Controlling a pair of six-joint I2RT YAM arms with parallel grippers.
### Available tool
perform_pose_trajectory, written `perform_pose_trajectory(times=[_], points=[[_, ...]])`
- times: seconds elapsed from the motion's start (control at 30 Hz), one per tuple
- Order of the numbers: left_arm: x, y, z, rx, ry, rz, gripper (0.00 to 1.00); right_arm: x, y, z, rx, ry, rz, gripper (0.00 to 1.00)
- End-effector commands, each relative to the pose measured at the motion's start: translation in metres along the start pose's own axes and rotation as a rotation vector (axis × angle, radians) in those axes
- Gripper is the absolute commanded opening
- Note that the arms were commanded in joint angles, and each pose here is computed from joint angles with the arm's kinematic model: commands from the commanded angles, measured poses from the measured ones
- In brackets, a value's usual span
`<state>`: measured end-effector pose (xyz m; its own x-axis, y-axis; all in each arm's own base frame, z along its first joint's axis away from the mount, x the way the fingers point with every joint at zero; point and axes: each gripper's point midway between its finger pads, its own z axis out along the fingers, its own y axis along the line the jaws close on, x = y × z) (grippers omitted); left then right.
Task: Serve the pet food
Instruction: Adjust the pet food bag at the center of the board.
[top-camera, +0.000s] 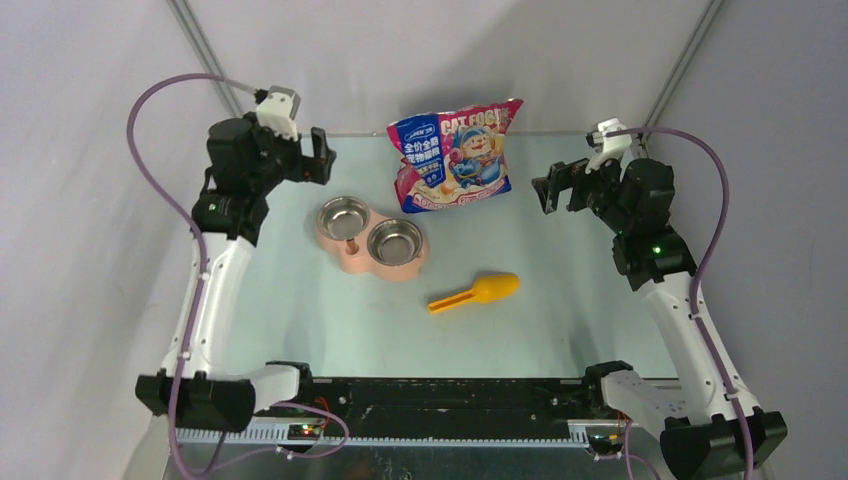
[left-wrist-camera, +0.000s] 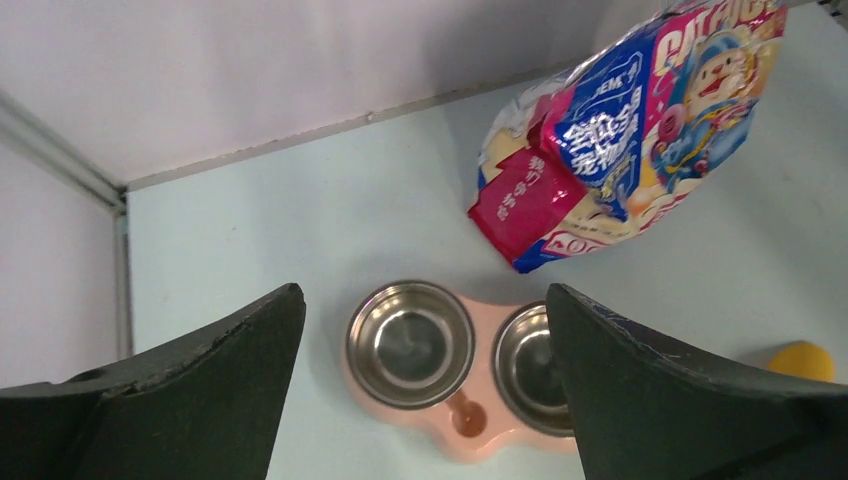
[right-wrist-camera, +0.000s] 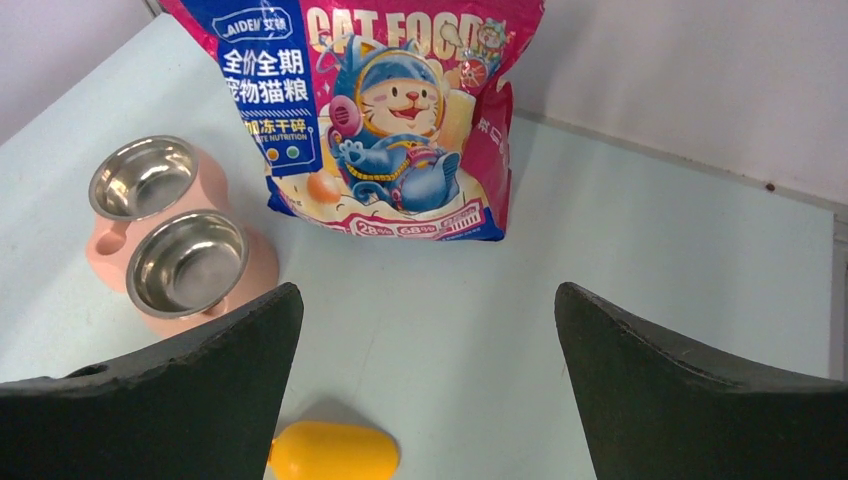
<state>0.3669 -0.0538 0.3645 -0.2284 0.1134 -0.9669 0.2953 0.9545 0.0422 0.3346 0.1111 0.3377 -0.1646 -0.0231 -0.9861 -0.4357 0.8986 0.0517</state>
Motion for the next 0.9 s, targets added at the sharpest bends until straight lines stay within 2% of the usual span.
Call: perform_pose_trajectory(times=[0.0, 0.17, 0.27, 0.43, 0.63, 0.87], points=[[-0.029, -0.011, 0.029, 0.016, -0.048, -0.030, 0.98, -0.008, -0.007, 0.006, 0.029, -0.045, -0.006, 1.00], [-0.023, 0.004, 0.073, -0.100, 0.020, -0.137, 0.98, 0.002, -0.010, 0.013, 0.031, -0.017, 0.003, 1.00], [0.019, 0.018, 0.114, -0.193, 0.180, -0.237, 0.98, 0.007, -0.011, 0.016, 0.030, -0.004, 0.014, 1.00], [0.060, 0.018, 0.164, -0.208, 0.339, -0.314, 0.98, 0.014, -0.016, 0.020, 0.038, 0.006, 0.024, 1.00], [0.098, 0.008, 0.202, -0.198, 0.431, -0.337, 0.98, 0.024, -0.024, 0.024, 0.042, 0.036, 0.049, 1.00], [0.110, -0.022, 0.233, -0.105, 0.461, -0.378, 0.98, 0.029, -0.037, 0.022, 0.053, 0.051, 0.098, 1.00]])
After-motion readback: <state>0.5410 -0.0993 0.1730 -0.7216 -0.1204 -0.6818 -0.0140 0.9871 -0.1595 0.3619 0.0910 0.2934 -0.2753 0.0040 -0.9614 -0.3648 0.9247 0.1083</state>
